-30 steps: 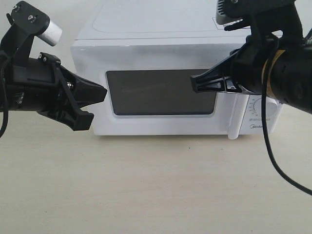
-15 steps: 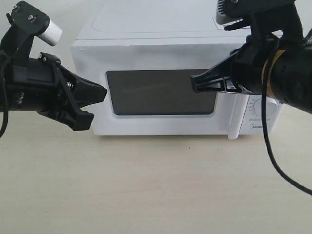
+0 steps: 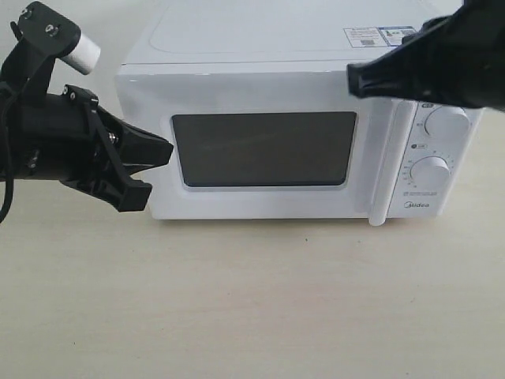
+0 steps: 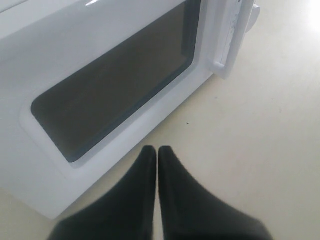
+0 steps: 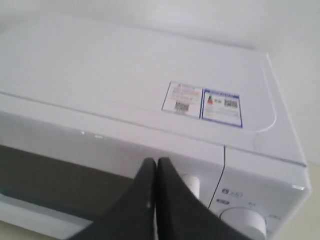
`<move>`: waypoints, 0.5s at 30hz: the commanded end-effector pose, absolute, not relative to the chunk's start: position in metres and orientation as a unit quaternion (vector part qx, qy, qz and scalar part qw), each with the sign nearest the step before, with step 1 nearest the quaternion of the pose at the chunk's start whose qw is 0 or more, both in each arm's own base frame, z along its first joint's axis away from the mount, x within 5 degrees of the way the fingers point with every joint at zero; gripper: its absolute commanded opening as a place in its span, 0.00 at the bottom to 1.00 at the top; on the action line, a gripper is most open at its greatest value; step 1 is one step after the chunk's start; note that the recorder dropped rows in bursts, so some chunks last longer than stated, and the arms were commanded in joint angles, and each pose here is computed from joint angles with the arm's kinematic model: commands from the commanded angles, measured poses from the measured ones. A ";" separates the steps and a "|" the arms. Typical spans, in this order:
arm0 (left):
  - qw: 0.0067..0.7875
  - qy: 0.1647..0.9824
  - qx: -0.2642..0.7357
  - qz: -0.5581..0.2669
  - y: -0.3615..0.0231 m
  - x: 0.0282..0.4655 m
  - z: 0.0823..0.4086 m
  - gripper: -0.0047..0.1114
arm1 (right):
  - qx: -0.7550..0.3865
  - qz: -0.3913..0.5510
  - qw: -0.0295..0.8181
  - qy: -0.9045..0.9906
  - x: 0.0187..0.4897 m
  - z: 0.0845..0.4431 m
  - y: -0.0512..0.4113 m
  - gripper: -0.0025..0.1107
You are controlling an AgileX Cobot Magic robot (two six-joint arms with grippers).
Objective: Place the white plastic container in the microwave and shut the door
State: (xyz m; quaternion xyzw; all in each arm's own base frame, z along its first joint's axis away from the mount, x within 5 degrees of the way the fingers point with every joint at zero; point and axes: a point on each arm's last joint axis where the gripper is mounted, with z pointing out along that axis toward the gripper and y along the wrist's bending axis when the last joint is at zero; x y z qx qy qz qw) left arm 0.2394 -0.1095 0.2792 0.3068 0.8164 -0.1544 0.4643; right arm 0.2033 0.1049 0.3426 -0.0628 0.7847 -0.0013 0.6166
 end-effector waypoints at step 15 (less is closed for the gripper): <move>0.467 0.817 0.302 -0.156 -0.110 0.238 0.279 0.07 | -0.058 0.001 0.757 0.651 0.103 0.362 0.010 0.02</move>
